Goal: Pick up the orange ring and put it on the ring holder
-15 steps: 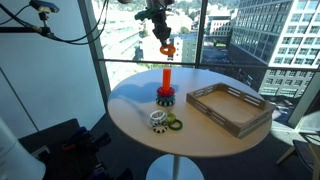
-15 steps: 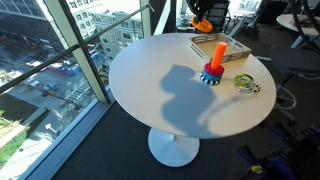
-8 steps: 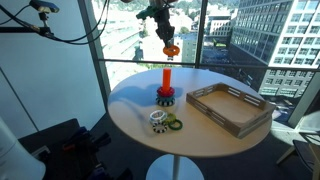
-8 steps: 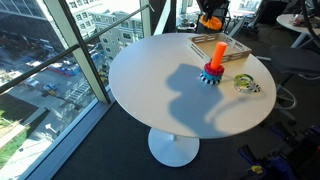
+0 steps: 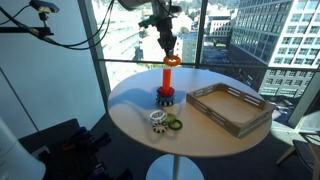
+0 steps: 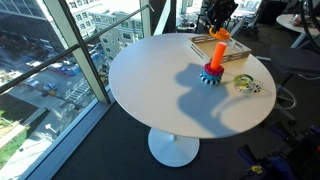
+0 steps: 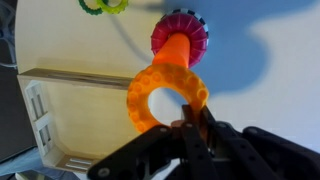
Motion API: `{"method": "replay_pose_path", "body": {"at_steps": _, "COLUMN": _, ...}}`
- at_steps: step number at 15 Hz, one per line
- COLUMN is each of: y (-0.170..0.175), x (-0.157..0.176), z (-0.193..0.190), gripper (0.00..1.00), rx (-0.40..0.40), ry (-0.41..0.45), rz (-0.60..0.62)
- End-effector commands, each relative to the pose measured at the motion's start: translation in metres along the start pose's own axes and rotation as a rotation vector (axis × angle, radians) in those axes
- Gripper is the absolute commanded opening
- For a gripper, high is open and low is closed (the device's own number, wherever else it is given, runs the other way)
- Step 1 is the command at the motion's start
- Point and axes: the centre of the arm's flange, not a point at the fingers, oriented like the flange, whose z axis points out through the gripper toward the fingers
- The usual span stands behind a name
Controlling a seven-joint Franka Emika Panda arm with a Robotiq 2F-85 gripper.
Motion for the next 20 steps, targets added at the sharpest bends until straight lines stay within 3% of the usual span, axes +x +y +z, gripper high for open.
{"method": "replay_pose_path", "body": {"at_steps": 1, "y": 0.006, "x": -0.013, "z": 0.002, "gripper": 0.06, "rx": -0.027, "ry": -0.050, "rz": 0.008}}
{"method": "replay_pose_path", "body": {"at_steps": 6, "y": 0.006, "x": -0.022, "z": 0.011, "gripper": 0.06, "rx": -0.046, "ry": -0.095, "rz": 0.001}}
{"method": "replay_pose_path", "body": {"at_steps": 15, "y": -0.005, "x": -0.024, "z": 0.020, "gripper": 0.05, "rx": -0.040, "ry": -0.054, "rz": -0.030}}
{"method": "replay_pose_path", "body": {"at_steps": 20, "y": -0.005, "x": -0.022, "z": 0.020, "gripper": 0.05, "rx": -0.094, "ry": -0.032, "rz": -0.042}}
